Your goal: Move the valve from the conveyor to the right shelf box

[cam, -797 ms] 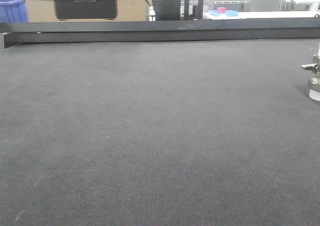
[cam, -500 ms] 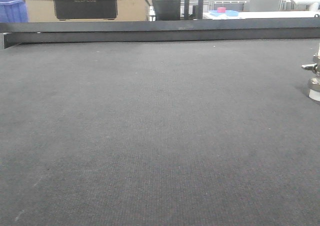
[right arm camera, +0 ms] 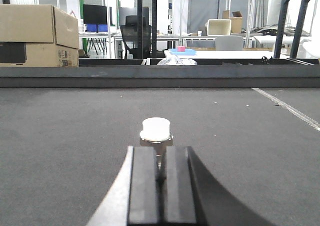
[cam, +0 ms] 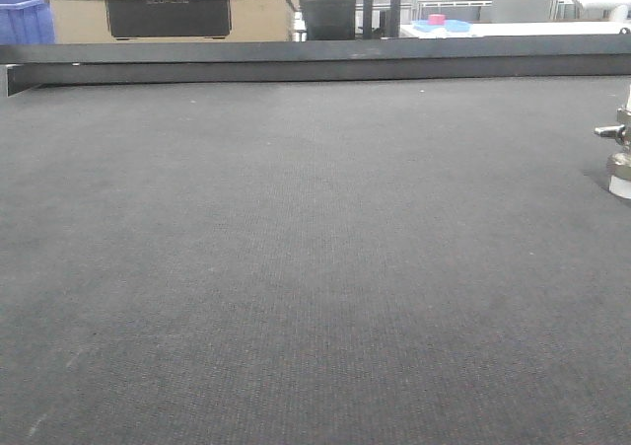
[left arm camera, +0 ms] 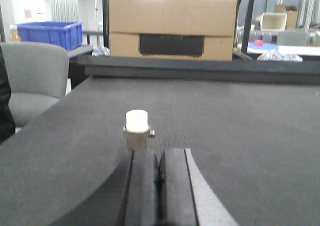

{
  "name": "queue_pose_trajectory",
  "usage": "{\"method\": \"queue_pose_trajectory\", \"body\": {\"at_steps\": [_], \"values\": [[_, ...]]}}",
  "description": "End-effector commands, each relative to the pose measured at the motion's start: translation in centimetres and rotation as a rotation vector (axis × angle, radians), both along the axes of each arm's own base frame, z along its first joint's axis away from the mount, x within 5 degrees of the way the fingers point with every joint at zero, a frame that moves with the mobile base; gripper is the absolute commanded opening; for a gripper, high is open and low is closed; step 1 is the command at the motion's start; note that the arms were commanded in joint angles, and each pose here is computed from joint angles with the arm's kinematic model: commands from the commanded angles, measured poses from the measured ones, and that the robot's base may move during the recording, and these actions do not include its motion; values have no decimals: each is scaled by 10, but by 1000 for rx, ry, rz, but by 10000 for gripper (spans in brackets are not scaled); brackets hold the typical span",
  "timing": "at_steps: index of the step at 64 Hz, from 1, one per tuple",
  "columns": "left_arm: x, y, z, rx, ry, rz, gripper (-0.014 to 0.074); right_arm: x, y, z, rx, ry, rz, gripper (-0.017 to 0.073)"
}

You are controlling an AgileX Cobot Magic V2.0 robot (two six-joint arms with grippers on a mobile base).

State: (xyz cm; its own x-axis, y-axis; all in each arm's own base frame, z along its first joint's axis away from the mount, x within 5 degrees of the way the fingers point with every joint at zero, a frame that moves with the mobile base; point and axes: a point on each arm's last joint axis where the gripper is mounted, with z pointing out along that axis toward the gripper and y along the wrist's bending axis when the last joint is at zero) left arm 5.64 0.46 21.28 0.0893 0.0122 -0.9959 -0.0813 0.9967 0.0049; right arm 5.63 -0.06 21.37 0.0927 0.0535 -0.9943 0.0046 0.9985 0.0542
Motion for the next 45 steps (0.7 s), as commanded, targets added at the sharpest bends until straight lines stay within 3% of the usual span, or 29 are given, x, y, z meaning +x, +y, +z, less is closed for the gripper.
{"method": "queue_pose_trajectory", "body": {"at_steps": [1,12,21,27,34,45], "values": [[-1,0,8,1,-77,0,-111,-1,-1,5,0,-57,-13,-153],[-3,-1,15,9,-165,-6,-111,-4,-2,22,0,-157,-20,-153],[-13,-1,55,13,-224,0,-111,-20,0,74,-2,-225,-6,-153],[-19,-1,86,10,-175,10,-104,-31,1,103,-5,-231,5,-109],[-16,0,115,1,-76,21,3,-30,2,131,-7,-195,13,60],[4,2,148,-11,1,24,361,-5,2,148,-6,-112,14,407]]}}
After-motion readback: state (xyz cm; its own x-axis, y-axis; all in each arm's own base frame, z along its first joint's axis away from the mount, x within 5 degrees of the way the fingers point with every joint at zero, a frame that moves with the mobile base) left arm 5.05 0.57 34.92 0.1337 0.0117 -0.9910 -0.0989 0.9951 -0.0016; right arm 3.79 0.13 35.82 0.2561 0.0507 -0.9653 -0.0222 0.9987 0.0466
